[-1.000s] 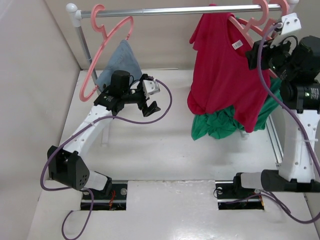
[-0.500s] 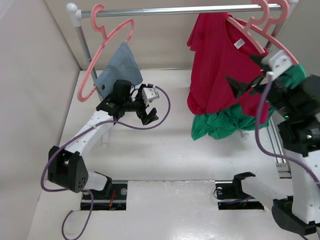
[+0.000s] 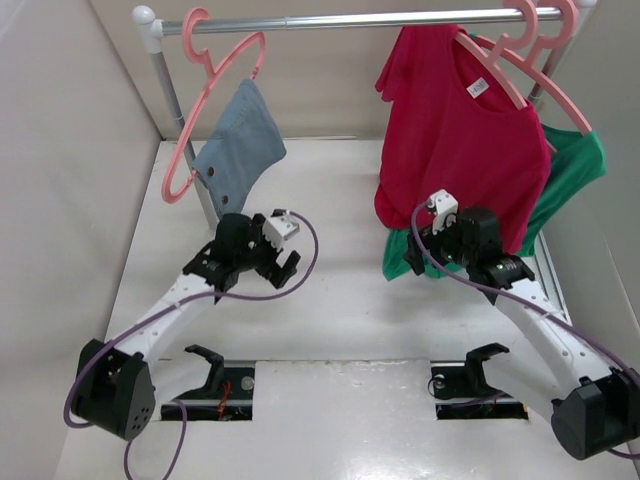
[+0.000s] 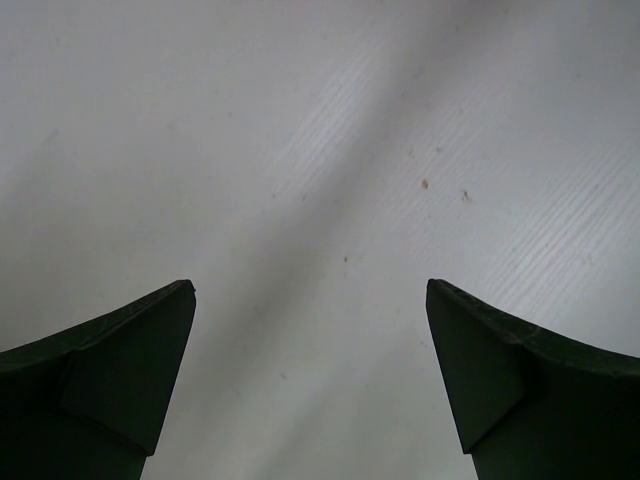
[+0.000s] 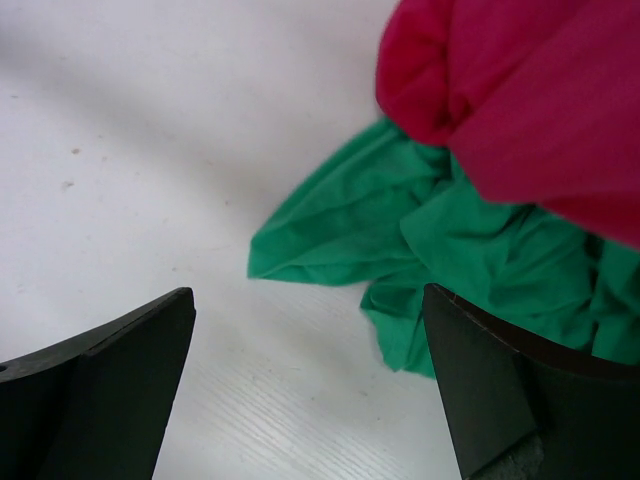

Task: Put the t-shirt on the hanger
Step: Hang the hanger with tshirt onto the clothesline

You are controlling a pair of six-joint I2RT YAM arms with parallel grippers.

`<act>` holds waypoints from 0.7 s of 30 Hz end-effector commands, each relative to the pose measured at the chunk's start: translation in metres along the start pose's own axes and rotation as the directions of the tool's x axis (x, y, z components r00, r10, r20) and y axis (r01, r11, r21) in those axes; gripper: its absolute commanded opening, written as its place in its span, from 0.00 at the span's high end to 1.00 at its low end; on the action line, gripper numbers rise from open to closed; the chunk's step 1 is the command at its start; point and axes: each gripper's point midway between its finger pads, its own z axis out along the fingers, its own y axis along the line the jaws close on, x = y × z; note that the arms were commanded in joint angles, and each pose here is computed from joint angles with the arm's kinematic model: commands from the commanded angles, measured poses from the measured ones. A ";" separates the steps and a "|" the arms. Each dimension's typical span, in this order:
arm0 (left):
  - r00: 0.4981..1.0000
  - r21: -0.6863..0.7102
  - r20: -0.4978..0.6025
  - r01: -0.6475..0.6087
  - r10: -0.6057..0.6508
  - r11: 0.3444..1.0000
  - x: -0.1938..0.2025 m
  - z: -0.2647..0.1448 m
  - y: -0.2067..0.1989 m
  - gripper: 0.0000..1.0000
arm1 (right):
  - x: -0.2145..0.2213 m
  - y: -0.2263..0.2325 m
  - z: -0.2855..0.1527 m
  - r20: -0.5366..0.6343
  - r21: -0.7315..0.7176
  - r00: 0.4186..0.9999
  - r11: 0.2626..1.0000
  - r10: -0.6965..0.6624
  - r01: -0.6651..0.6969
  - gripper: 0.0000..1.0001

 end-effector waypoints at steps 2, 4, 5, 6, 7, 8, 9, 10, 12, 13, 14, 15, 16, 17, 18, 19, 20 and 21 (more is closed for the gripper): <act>0.990 -0.190 0.140 -0.001 0.028 0.982 -0.007 -0.017 0.017 0.00 | -0.010 -0.024 0.000 0.110 0.116 0.992 0.991 0.058 -0.071 0.00; 0.983 -0.241 0.180 0.015 0.029 0.970 -0.009 -0.021 0.021 0.00 | -0.010 -0.028 -0.002 0.119 0.128 0.991 0.989 0.061 -0.077 0.00; 0.981 -0.259 0.194 0.028 0.023 0.966 -0.004 -0.021 0.022 0.00 | -0.004 -0.031 -0.003 0.115 0.138 0.991 0.987 0.068 -0.084 0.00; 0.980 -0.276 0.198 0.030 0.026 0.961 -0.002 -0.022 0.025 0.00 | 0.002 -0.029 -0.001 0.102 0.128 0.992 0.988 0.073 -0.086 0.00; 0.980 -0.312 0.200 0.054 0.010 0.949 0.001 -0.024 0.030 0.00 | 0.000 -0.032 -0.003 0.112 0.138 0.991 0.986 0.074 -0.090 0.00; 0.982 -0.321 0.190 0.068 -0.006 0.944 0.009 -0.022 0.031 0.00 | 0.005 -0.031 -0.002 0.103 0.137 0.992 0.986 0.077 -0.091 0.00; 0.983 -0.329 0.181 0.086 -0.027 0.940 0.016 -0.021 0.031 0.00 | 0.010 -0.034 -0.002 0.094 0.145 0.992 0.984 0.086 -0.099 0.00; 0.986 -0.337 0.165 0.089 -0.035 0.937 0.027 -0.019 0.031 0.00 | 0.010 -0.038 -0.003 0.095 0.155 0.991 0.982 0.091 -0.105 0.00; 0.985 -0.350 0.171 0.076 -0.016 0.934 0.031 -0.021 0.031 0.00 | 0.013 -0.038 -0.004 0.096 0.163 0.990 0.980 0.102 -0.116 0.00; 0.981 -0.367 0.193 0.078 -0.006 0.927 0.029 -0.024 0.033 0.00 | 0.017 -0.040 -0.005 0.096 0.172 0.990 0.977 0.107 -0.122 0.00; 0.981 -0.379 0.192 0.080 -0.006 0.922 0.032 -0.024 0.035 0.00 | 0.022 -0.044 -0.005 0.090 0.190 0.988 0.972 0.125 -0.140 0.00; 0.976 -0.392 0.216 0.094 -0.008 0.915 0.027 -0.027 0.037 0.00 | 0.022 -0.044 -0.005 0.090 0.190 0.988 0.972 0.125 -0.140 0.00; 0.974 -0.394 0.225 0.094 -0.004 0.914 0.024 -0.027 0.038 0.00 | 0.020 -0.044 -0.007 0.099 0.191 0.988 0.972 0.122 -0.139 0.00; 0.974 -0.394 0.225 0.094 -0.003 0.914 0.024 -0.027 0.038 0.00 | 0.023 -0.046 -0.008 0.091 0.198 0.987 0.970 0.129 -0.145 0.00; 0.974 -0.395 0.226 0.099 -0.007 0.913 0.025 -0.028 0.040 0.00 | 0.023 -0.046 -0.008 0.091 0.198 0.987 0.969 0.129 -0.145 0.00; 0.975 -0.380 0.220 0.096 -0.011 0.920 0.026 -0.026 0.037 0.00 | 0.023 -0.046 -0.008 0.091 0.198 0.987 0.969 0.129 -0.145 0.00; 0.975 -0.379 0.221 0.099 -0.013 0.920 0.027 -0.027 0.038 0.00 | 0.021 -0.046 -0.009 0.100 0.198 0.987 0.970 0.126 -0.143 0.00; 0.976 -0.380 0.215 0.104 -0.022 0.919 0.032 -0.027 0.039 0.00 | 0.021 -0.046 -0.009 0.100 0.198 0.987 0.970 0.125 -0.143 0.00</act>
